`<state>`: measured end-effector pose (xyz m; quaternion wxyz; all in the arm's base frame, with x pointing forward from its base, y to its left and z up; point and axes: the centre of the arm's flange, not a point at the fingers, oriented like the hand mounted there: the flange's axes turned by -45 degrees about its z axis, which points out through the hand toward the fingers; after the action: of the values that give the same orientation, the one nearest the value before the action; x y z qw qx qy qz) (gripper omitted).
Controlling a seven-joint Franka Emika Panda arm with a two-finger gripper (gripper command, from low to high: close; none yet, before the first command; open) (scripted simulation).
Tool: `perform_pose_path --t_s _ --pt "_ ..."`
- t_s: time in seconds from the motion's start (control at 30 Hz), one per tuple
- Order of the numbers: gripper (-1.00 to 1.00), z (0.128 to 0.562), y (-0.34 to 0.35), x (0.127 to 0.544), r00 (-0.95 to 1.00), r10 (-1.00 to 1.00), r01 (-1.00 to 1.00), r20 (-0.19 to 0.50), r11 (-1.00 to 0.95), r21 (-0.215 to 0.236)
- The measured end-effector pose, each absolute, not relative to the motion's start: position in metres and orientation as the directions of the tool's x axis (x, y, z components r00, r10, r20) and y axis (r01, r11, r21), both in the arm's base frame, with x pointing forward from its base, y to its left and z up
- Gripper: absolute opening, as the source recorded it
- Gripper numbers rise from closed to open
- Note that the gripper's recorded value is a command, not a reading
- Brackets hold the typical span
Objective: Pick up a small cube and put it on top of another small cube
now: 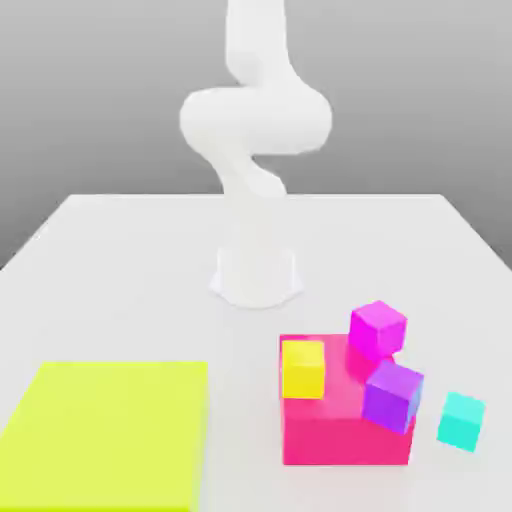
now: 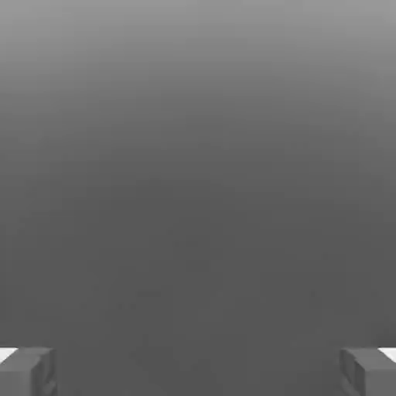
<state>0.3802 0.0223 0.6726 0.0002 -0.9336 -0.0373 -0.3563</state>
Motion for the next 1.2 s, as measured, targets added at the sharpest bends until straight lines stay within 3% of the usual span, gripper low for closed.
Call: perform_pose_path --t_s 0.23,0.43,0.63,0.83,1.0,1.03,1.2 --pt "0.00 0.549 0.098 0.445 0.807 0.326 0.321 0.493 -0.942 0.097" --pt "0.00 0.435 0.166 0.459 0.775 0.538 0.534 0.331 -0.838 0.113" --pt "0.00 0.318 0.235 0.433 0.655 0.737 0.736 0.168 -0.672 0.084" --pt "0.00 0.206 0.271 0.384 0.500 0.866 0.866 0.020 -0.500 0.014" --pt "0.00 0.141 0.275 0.376 0.474 0.881 0.881 0.001 -0.474 0.000" --pt "-1.00 0.132 0.275 0.375 0.473 0.881 0.881 0.001 -0.473 0.000" --pt "-1.00 0.132 0.275 0.375 0.473 0.881 0.881 0.000 -0.473 0.000"
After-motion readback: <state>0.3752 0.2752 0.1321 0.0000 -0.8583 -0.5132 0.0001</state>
